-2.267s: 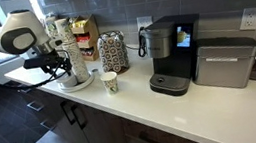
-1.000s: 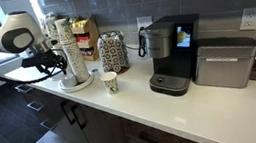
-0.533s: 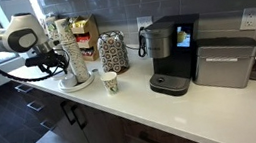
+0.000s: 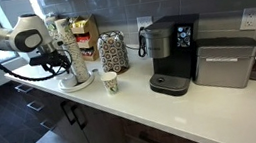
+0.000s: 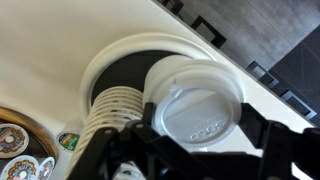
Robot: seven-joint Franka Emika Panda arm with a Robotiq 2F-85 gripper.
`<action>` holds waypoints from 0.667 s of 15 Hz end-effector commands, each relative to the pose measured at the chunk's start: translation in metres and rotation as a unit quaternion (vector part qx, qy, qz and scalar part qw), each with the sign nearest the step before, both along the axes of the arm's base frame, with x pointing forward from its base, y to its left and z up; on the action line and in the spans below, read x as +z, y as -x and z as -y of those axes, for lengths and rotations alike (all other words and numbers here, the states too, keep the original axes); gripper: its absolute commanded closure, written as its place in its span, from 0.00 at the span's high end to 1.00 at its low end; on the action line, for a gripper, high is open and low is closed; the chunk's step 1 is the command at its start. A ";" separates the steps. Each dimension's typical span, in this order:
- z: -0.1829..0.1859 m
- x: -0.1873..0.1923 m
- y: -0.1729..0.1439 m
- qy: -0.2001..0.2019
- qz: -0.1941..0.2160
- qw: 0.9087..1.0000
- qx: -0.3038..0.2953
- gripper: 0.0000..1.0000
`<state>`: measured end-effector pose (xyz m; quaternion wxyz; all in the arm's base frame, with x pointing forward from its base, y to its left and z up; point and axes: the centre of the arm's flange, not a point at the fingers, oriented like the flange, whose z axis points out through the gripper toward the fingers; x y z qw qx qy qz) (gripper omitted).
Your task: Take the lid off of the coffee cup
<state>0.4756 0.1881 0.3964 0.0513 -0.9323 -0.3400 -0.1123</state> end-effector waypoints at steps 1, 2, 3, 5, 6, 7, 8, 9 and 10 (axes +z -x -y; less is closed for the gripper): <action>-0.002 -0.004 -0.007 -0.014 -0.006 1.000 -0.018 0.83; -0.002 -0.004 -0.008 -0.017 -0.007 1.000 -0.020 0.82; -0.003 -0.005 -0.009 -0.019 -0.008 1.000 -0.023 0.82; -0.003 -0.007 -0.009 -0.021 -0.008 0.999 -0.026 0.83; -0.004 -0.007 -0.009 -0.022 -0.007 0.999 -0.028 0.83; -0.003 -0.008 -0.009 -0.021 0.000 0.999 -0.028 0.84; -0.004 -0.008 -0.009 -0.023 0.004 0.999 -0.029 0.85; -0.004 -0.008 -0.010 -0.022 0.010 0.999 -0.030 0.84; -0.005 -0.008 -0.010 -0.023 0.013 0.999 -0.030 0.84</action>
